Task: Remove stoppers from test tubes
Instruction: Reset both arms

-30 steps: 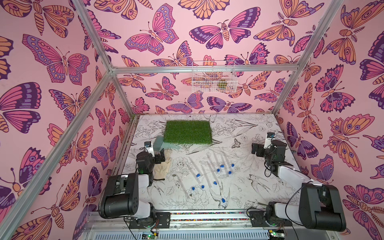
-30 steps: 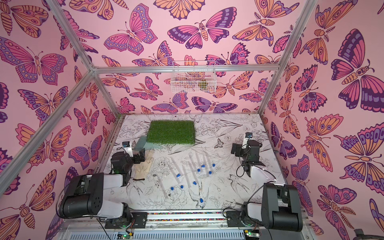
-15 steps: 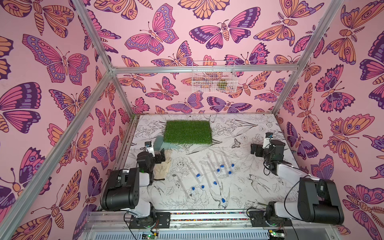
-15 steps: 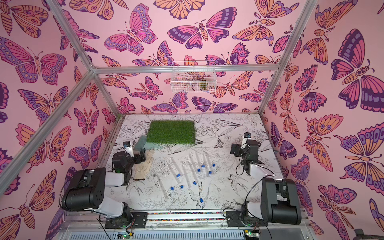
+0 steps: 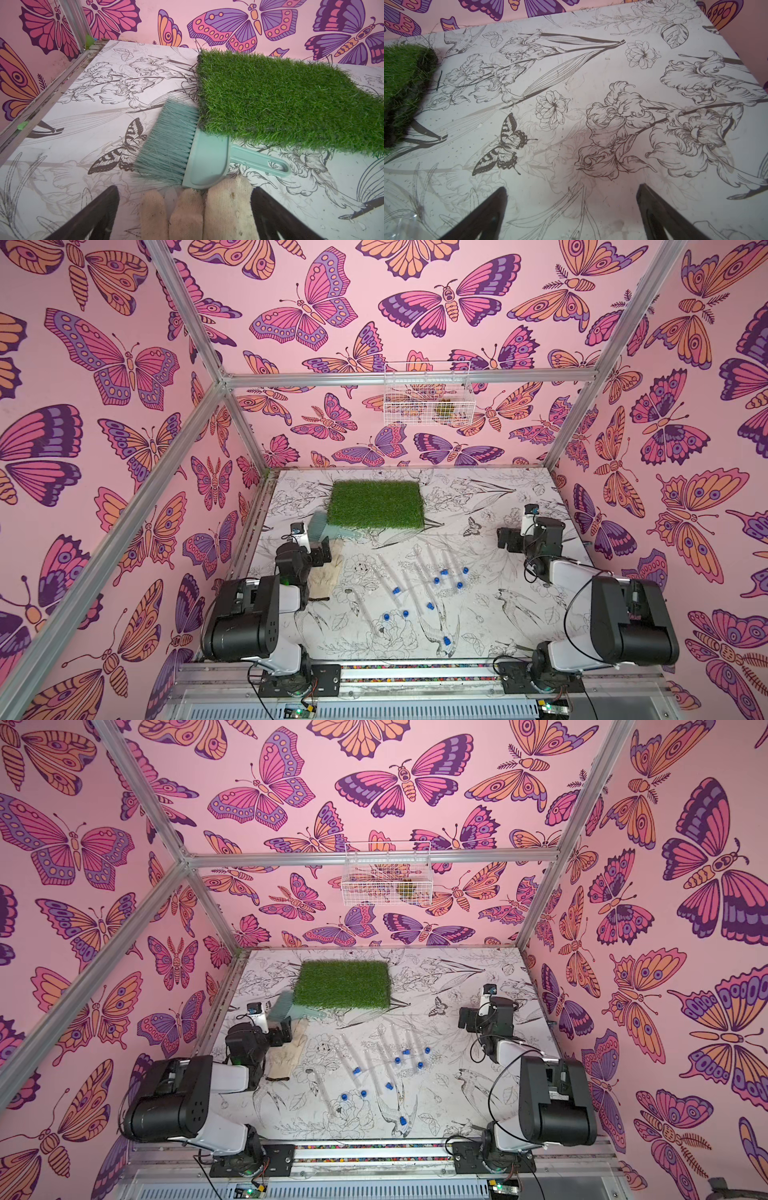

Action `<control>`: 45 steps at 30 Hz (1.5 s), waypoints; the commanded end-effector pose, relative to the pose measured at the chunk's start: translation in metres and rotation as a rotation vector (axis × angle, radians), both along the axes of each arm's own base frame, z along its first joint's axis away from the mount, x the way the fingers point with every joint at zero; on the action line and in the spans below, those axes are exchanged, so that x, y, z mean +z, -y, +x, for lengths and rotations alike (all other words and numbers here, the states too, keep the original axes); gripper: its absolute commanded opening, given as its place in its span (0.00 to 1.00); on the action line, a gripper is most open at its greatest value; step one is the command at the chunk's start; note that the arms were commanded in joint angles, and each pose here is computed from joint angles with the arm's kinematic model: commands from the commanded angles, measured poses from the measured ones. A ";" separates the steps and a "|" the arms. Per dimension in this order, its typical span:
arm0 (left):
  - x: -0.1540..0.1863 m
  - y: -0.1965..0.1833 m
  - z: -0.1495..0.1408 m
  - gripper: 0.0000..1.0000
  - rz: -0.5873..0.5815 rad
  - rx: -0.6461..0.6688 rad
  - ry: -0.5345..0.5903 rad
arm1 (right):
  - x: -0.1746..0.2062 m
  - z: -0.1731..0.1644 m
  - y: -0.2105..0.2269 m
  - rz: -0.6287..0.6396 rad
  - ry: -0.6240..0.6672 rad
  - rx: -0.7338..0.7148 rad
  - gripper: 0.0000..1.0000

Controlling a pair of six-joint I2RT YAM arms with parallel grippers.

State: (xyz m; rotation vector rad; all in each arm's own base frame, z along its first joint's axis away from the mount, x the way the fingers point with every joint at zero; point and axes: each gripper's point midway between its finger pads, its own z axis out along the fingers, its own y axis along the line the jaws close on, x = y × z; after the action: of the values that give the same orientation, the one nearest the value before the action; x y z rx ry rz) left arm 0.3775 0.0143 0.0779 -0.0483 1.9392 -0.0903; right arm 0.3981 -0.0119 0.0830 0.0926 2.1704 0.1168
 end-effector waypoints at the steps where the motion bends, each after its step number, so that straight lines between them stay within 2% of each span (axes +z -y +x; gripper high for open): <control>1: 0.004 0.000 0.004 1.00 0.009 -0.001 0.016 | 0.014 0.014 0.000 0.012 0.055 0.010 0.99; 5: 0.001 0.008 0.003 1.00 0.009 -0.048 0.006 | 0.014 0.016 -0.004 0.022 0.076 0.028 0.99; 7: 0.012 0.009 0.013 1.00 0.014 -0.064 0.031 | 0.015 0.014 -0.006 0.023 0.094 0.040 0.99; 18: 0.012 0.010 0.013 1.00 0.014 -0.064 0.031 | 0.022 -0.015 -0.016 0.003 0.297 0.093 0.99; 25: 0.012 0.010 0.013 1.00 0.014 -0.064 0.031 | 0.024 -0.028 -0.002 -0.010 0.370 -0.003 0.99; 28: 0.012 0.009 0.013 1.00 0.014 -0.063 0.031 | 0.022 -0.028 0.006 -0.009 0.363 -0.054 0.99; 33: 0.013 0.010 0.013 1.00 0.014 -0.064 0.034 | 0.017 -0.018 0.007 -0.006 0.308 -0.058 0.99; 45: 0.013 0.009 0.013 1.00 0.014 -0.064 0.033 | 0.013 -0.007 -0.001 -0.001 0.246 -0.002 0.99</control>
State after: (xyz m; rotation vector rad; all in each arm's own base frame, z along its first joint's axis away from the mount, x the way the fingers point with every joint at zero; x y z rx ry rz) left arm 0.3890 0.0089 0.0910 -0.0038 1.9070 -0.1128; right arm 0.3876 -0.0136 0.1003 0.0920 1.8923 0.1012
